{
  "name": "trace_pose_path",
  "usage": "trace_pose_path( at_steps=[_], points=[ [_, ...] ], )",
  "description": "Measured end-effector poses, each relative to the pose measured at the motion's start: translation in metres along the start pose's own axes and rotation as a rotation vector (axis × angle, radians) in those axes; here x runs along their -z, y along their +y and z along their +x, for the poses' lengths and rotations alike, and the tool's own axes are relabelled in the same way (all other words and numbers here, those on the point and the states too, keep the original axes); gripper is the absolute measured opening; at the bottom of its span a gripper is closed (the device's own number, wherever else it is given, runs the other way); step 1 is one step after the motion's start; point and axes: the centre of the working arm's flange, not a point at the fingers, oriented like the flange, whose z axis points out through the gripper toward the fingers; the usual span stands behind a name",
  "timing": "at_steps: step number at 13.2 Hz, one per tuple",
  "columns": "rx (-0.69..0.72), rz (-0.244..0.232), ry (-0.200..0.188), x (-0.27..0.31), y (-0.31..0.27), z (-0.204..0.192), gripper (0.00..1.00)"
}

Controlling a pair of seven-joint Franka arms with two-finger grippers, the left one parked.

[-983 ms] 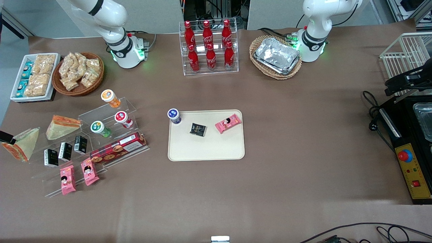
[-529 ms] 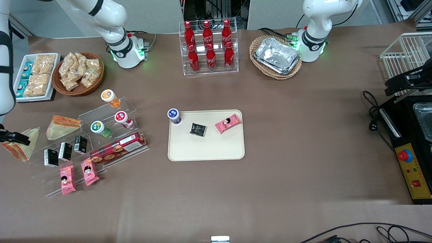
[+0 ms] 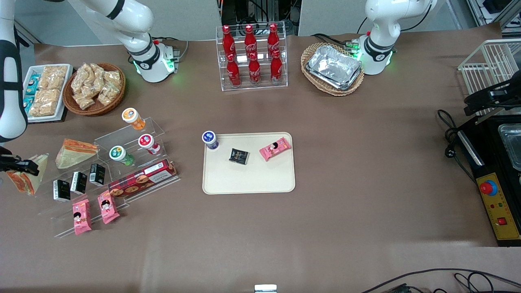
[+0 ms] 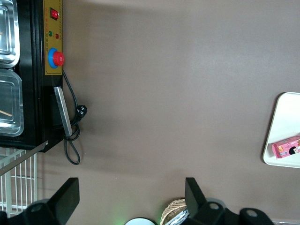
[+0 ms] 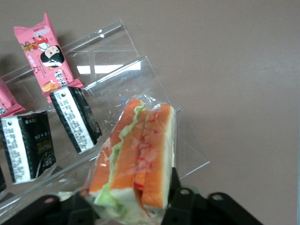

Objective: Place sandwich on tray
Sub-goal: 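Close the right gripper on the plastic-wrapped sandwich wedge, then lift the sandwich off the rack and carry it toward the cream tray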

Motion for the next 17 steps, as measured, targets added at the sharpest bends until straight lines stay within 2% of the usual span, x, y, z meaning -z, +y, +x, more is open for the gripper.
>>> trace_pose_path(
  at_steps=[1,4,6,8,12,15,17],
  points=[
    [0.018,-0.001,0.003,0.002,0.001,0.0,0.44],
    [0.049,-0.01,0.022,0.012,0.004,0.003,0.3],
    [0.06,-0.011,0.029,0.034,0.006,0.01,0.3],
    [0.092,0.007,0.017,0.078,-0.006,0.021,0.3],
    [0.252,0.036,0.028,0.155,-0.1,0.054,0.3],
    [0.411,0.057,0.011,0.185,-0.199,0.064,0.3],
    [0.512,0.065,0.013,0.198,-0.262,0.063,0.3]
  ],
)
